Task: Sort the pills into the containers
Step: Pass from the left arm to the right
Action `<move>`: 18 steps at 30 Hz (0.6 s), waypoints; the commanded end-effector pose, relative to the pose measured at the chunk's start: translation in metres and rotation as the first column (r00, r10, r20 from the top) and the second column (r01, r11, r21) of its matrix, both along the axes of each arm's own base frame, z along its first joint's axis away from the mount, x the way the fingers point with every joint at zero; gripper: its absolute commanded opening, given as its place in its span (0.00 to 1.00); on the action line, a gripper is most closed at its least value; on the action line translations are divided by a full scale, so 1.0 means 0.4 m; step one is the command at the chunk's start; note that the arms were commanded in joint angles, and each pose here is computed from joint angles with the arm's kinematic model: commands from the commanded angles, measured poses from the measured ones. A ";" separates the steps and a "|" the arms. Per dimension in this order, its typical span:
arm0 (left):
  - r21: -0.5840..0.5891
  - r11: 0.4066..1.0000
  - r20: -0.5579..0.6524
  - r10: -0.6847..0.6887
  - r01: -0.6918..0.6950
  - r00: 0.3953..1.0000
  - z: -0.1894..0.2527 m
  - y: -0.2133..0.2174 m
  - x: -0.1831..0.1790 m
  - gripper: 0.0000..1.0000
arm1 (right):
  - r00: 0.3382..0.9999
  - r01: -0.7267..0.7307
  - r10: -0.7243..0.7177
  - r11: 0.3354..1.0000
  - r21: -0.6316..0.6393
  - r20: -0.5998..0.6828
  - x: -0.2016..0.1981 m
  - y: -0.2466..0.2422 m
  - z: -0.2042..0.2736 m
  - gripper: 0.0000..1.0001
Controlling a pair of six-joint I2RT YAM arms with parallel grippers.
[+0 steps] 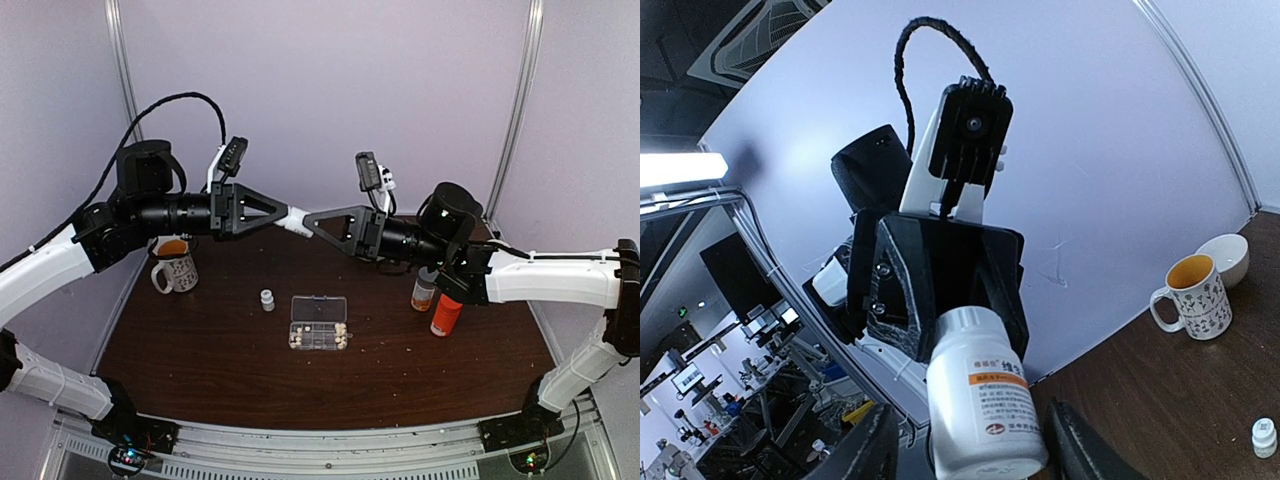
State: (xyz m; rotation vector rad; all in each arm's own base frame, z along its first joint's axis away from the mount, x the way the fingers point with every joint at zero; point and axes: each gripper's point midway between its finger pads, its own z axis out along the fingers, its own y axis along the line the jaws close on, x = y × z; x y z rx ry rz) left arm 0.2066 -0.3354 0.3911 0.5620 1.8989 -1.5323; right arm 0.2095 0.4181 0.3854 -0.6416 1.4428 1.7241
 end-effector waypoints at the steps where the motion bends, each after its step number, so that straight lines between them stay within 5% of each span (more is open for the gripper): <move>1: -0.073 0.997 0.055 -0.016 0.020 0.998 0.056 0.005 -0.021 0.00 | 0.999 -0.032 0.031 0.998 0.044 0.032 -0.022 -0.007 0.037 0.50; 18: -0.074 0.997 0.065 -0.028 0.033 0.997 0.056 0.004 -0.028 0.00 | 0.998 -0.038 0.036 0.999 0.025 0.060 -0.031 0.001 0.013 0.44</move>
